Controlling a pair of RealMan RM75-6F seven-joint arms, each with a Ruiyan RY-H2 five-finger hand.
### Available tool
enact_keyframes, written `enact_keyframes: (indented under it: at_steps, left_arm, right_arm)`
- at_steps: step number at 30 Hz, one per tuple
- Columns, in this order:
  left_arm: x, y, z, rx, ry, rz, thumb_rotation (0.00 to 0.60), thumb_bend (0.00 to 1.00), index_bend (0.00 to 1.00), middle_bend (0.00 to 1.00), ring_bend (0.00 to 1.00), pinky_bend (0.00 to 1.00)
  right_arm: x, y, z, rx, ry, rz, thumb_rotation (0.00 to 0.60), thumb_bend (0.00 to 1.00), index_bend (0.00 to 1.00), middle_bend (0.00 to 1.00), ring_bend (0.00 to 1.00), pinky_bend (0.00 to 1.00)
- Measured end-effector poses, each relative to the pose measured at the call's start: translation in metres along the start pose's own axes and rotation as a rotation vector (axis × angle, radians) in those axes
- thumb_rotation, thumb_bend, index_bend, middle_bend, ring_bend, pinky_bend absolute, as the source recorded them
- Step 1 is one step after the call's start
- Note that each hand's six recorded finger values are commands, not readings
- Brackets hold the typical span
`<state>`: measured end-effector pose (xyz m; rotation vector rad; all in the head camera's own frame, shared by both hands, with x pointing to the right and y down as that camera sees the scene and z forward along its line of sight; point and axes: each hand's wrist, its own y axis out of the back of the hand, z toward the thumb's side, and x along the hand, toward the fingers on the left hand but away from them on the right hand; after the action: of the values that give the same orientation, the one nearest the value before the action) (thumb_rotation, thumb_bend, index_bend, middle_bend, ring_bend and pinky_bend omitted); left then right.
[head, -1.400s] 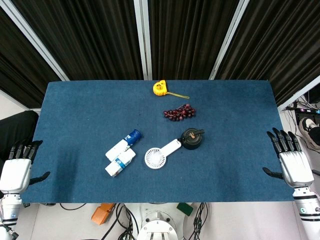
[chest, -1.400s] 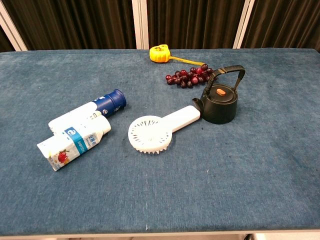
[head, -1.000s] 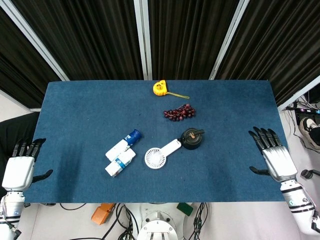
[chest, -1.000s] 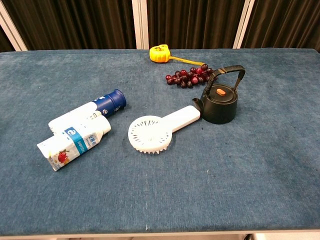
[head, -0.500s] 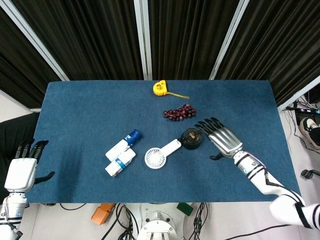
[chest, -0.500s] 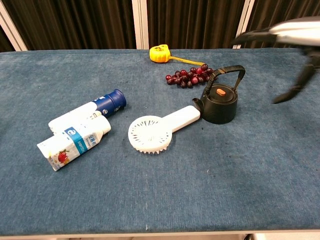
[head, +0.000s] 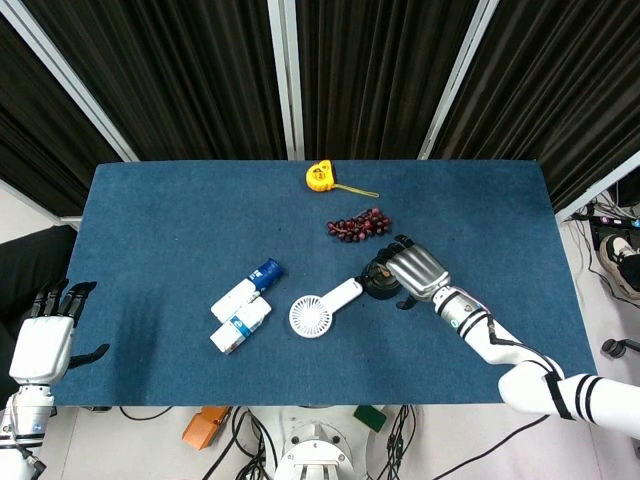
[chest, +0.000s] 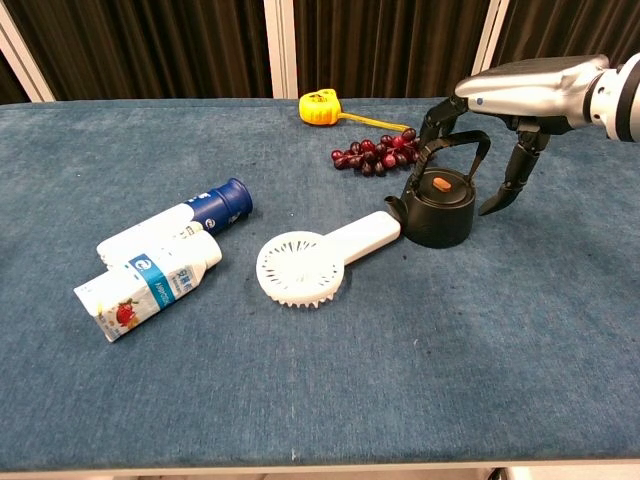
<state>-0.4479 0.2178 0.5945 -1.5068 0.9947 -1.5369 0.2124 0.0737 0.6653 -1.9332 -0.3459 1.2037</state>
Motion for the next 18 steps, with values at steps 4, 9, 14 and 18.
enact_keyframes:
  at_steps: [4, 9, 14, 18]
  left_arm:
    - [0.0001, -0.0014, -0.0002, -0.001, -0.001, -0.002, 0.600, 0.11, 0.11, 0.13, 0.05, 0.01]
    - [-0.0005, -0.0025, -0.0013, -0.005, 0.002, -0.004, 0.600, 0.11, 0.11, 0.13, 0.05, 0.01]
    - [-0.0015, -0.0035, -0.0029, -0.007, 0.007, -0.007, 0.600, 0.11, 0.11, 0.13, 0.05, 0.01]
    - [-0.0015, -0.0045, -0.0035, -0.010, 0.008, -0.010, 0.600, 0.11, 0.11, 0.13, 0.05, 0.01]
  right_arm:
    - [-0.0031, -0.0010, -0.0021, 0.000, -0.010, 0.006, 0.600, 0.02, 0.50, 0.41, 0.36, 0.20]
    - [-0.0073, -0.0027, -0.0032, 0.000, -0.020, 0.013, 0.600, 0.02, 0.56, 0.47, 0.43, 0.21]
    - [-0.0093, -0.0062, -0.0037, -0.004, -0.027, 0.026, 0.600, 0.02, 0.60, 0.51, 0.48, 0.21]
    - [-0.0100, -0.0094, -0.0030, -0.010, -0.027, 0.037, 0.600, 0.02, 0.63, 0.53, 0.53, 0.21]
